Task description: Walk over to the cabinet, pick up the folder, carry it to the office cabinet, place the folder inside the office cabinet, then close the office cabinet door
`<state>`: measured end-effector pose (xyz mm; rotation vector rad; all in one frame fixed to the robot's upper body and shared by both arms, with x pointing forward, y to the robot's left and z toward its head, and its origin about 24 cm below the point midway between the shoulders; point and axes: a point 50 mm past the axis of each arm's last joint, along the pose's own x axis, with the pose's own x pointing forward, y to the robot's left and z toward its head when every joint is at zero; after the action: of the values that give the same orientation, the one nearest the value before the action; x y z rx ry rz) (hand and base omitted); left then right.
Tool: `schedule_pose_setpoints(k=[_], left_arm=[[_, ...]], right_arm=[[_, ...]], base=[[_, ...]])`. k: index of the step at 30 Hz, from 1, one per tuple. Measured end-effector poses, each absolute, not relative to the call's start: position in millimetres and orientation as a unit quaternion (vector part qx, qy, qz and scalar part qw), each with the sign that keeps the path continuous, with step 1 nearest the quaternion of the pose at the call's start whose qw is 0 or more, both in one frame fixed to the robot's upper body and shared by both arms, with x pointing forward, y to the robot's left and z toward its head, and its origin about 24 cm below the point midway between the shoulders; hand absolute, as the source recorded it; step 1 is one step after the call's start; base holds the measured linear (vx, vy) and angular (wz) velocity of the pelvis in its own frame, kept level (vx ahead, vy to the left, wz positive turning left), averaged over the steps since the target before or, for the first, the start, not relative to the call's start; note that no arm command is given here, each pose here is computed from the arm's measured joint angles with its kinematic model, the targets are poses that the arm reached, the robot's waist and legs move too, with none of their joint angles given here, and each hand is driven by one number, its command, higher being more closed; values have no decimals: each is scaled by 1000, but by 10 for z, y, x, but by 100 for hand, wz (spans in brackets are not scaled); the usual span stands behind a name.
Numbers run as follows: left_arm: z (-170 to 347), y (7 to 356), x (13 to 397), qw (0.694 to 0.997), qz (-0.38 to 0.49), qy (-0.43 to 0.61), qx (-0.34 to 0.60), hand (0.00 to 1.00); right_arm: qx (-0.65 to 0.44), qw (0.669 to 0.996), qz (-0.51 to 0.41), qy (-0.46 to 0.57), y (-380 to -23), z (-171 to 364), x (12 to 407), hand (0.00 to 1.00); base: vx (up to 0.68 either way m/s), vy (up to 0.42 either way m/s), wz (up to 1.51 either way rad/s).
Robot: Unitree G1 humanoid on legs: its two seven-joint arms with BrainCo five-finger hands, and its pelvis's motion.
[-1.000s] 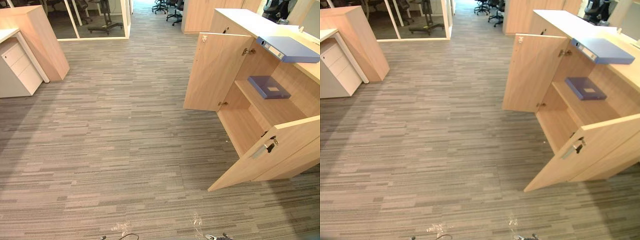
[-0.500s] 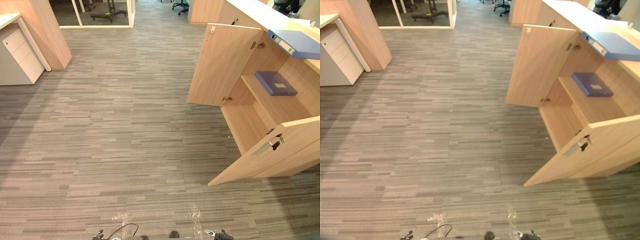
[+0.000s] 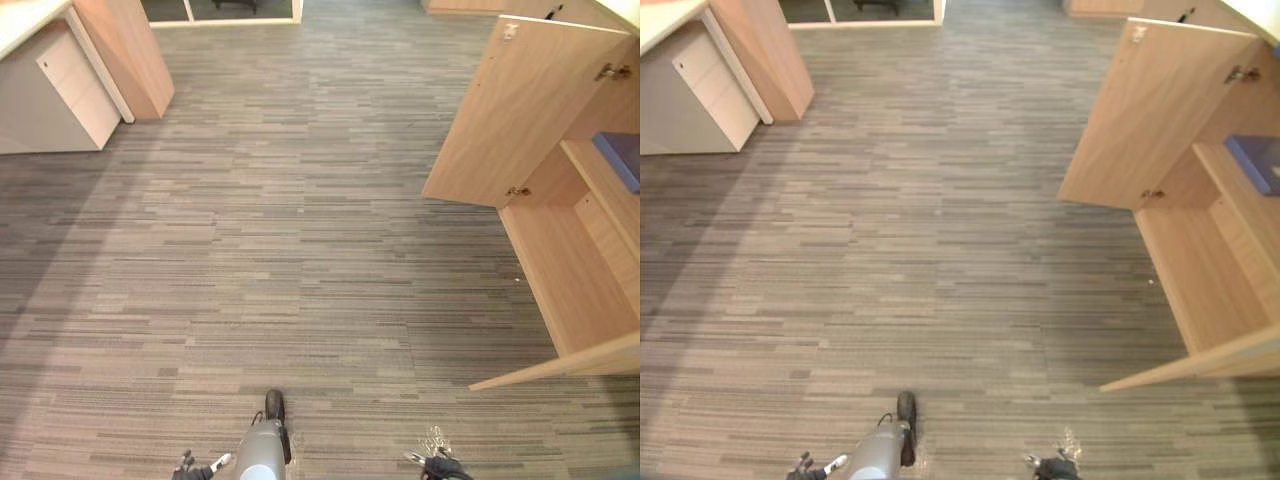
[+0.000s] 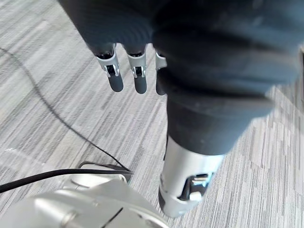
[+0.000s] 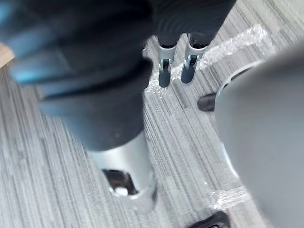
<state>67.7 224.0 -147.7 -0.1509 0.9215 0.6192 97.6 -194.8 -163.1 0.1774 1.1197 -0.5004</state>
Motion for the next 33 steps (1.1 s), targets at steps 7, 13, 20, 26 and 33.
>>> schedule_pose_setpoints(k=[7, 13, 20, 26, 33], left_arm=[[-1502, 2200, 574, 843, 281, 455, -52, 0], [-1508, 1978, 838, 870, 211, 444, -49, 0], [-1488, 2036, 943, 876, 200, 436, -40, 0], [-1533, 1977, 947, 864, 213, 452, -59, 0], [-1517, 2148, 805, 833, 323, 429, -135, 0]], right_arm=[[96, 801, -241, 539, -1911, -1665, 856, 0], [65, 831, -233, 500, -2038, -1568, 1091, 0], [90, 848, -218, 475, -1877, -1530, 1274, 0], [79, 851, -219, 470, -1959, -1512, 1289, 0], [101, 828, -247, 492, -1968, -1586, 1016, 0]], base=[[449, 278, -51], [327, 131, 11], [187, -148, 14], [287, -279, -24], [323, -271, -24]])
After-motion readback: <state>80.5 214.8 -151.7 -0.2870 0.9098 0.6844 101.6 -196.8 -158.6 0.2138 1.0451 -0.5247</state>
